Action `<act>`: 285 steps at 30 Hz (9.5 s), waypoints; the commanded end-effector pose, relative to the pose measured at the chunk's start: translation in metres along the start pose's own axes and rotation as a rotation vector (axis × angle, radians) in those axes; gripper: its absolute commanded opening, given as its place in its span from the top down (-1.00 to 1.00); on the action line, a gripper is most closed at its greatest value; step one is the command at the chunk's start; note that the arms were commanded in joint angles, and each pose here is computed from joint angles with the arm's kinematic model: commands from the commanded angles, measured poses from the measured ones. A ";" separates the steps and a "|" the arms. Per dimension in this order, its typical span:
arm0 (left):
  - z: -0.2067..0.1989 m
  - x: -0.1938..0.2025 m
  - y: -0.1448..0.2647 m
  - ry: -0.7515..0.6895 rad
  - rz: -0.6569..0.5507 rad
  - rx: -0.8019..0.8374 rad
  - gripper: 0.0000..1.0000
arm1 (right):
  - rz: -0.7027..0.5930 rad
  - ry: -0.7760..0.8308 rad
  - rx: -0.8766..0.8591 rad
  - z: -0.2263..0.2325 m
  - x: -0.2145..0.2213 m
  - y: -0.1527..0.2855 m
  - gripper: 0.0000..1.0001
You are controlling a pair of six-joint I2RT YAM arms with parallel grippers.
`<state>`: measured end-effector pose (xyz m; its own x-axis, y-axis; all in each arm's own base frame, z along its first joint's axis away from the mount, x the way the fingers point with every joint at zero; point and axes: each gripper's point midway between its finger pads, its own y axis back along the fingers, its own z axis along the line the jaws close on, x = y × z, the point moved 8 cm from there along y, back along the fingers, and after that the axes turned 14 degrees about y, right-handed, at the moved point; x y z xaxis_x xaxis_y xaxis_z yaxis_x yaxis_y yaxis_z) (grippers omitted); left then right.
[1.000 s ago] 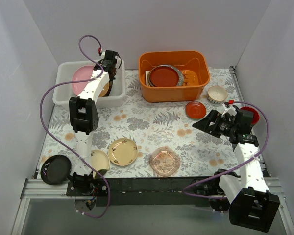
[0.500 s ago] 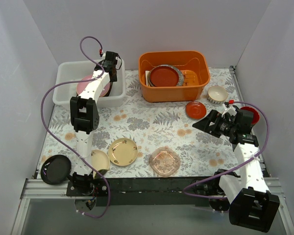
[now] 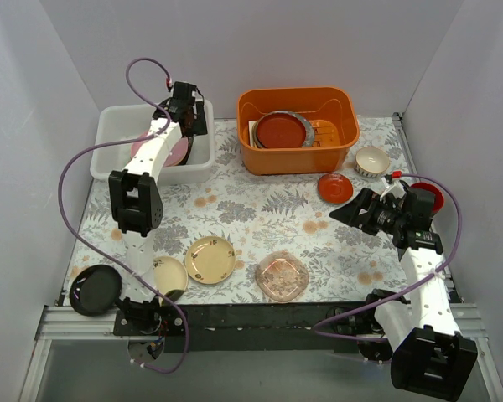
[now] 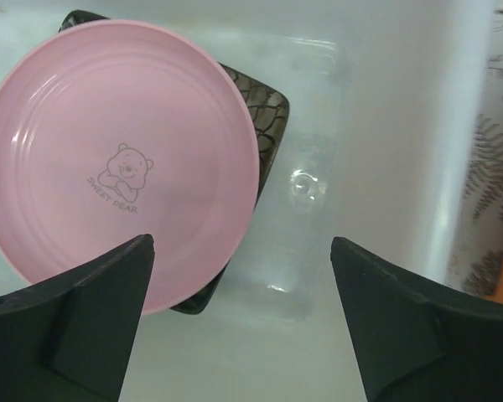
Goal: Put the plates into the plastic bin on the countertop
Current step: Place the plate in the plastic bin, then pick up the plate at the center of the board, then place the plate in the plastic bin.
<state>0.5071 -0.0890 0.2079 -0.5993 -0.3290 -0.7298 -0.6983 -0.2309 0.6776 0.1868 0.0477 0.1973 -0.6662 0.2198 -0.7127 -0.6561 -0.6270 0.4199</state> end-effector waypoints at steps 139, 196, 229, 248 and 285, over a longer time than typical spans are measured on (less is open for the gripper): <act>0.127 0.195 0.244 0.463 0.472 0.635 -0.96 | 0.637 0.308 -0.234 0.151 0.134 -0.230 0.97; 0.117 0.194 0.245 0.517 0.402 0.824 1.00 | 0.135 0.258 -0.371 0.200 0.013 -0.131 -0.56; 0.068 0.058 0.219 0.430 0.197 0.757 1.00 | 0.118 0.228 -0.211 0.151 0.051 -0.087 -0.89; 0.079 -0.048 0.111 0.593 0.225 0.756 1.00 | 0.120 0.198 -0.129 0.123 0.075 -0.061 -0.95; 0.139 -0.034 -0.016 0.820 0.304 0.364 1.00 | 0.192 0.195 -0.168 0.120 0.088 -0.071 -0.96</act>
<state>0.4837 0.0536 0.2026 -0.4084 -0.9024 -0.1376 -0.7200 0.2259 0.6562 0.1283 0.1985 0.1646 -0.7064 -0.0705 -0.7043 -0.4358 -0.7408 0.5112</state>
